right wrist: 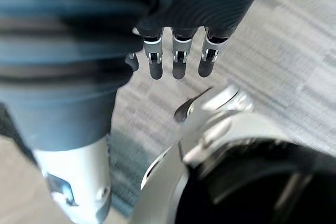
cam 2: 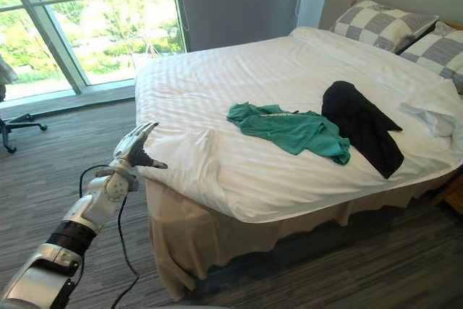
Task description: Tidy the bed and pick cloth on bed and put in laundry
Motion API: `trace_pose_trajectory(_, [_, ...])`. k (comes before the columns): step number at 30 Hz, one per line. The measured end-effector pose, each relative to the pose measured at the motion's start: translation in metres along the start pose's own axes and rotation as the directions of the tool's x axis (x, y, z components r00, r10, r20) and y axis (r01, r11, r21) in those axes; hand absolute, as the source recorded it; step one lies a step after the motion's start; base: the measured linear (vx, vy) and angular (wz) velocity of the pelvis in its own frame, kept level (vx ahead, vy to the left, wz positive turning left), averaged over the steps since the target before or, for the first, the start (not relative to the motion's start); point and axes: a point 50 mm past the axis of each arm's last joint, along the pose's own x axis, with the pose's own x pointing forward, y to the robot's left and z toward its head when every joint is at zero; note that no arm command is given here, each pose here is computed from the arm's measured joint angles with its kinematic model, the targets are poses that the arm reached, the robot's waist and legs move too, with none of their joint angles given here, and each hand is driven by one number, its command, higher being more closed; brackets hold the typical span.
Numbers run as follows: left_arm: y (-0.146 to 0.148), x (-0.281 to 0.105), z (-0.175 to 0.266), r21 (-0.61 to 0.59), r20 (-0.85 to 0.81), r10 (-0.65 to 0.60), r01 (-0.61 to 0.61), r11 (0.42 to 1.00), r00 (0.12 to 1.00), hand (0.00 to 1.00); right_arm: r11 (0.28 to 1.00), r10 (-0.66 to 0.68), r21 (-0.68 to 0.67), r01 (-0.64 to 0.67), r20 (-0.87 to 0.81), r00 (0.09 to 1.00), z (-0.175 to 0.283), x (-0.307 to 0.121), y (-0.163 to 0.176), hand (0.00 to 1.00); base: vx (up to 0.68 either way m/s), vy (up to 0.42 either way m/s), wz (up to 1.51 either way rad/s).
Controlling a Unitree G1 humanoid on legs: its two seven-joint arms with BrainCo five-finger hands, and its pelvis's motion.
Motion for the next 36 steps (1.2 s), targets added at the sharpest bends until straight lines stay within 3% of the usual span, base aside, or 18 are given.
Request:
trace_pose_trajectory(7, [0.039,0.029,0.023,-0.044,-0.094,0.237,-0.242,0.969,0.967,0.00,0.998,0.068,-0.014,-0.067,0.125,0.990,0.038,-0.003,0.033,0.00,0.05,0.019,-0.13])
trace_pose_trajectory(14, [0.098,0.046,0.061,-0.117,-0.083,0.473,-0.480,0.870,0.877,0.00,0.989,0.149,-0.063,-0.136,0.292,0.945,0.074,-0.015,0.063,0.00,0.00,-0.020,-0.29])
trace_pose_trajectory(20, [0.128,0.051,0.077,-0.120,-0.129,0.529,-0.543,0.831,0.839,0.00,0.980,0.197,-0.102,-0.171,0.371,0.908,0.091,-0.024,0.075,0.00,-0.02,-0.030,-0.11])
trace_pose_trajectory(24, [0.132,0.052,0.076,-0.096,-0.199,0.498,-0.522,0.847,0.844,0.00,0.976,0.218,-0.106,-0.190,0.428,0.877,0.099,-0.028,0.079,0.00,-0.01,-0.026,-0.01])
trace_pose_trajectory(25, [0.138,0.053,0.079,-0.097,-0.215,0.491,-0.519,0.849,0.844,1.00,0.975,0.224,-0.102,-0.199,0.448,0.865,0.103,-0.030,0.081,0.00,-0.02,-0.040,0.02])
trace_pose_trajectory(29, [0.164,0.051,0.089,-0.114,-0.228,0.506,-0.539,0.835,0.832,1.00,0.965,0.255,-0.086,-0.247,0.506,0.824,0.119,-0.038,0.094,0.00,-0.02,-0.044,0.04])
trace_pose_trajectory(36, [0.201,0.049,0.096,-0.102,-0.157,0.540,-0.557,0.824,0.827,1.00,0.912,0.355,-0.084,-0.400,0.650,0.672,0.155,-0.063,0.121,0.00,0.03,-0.029,0.05])
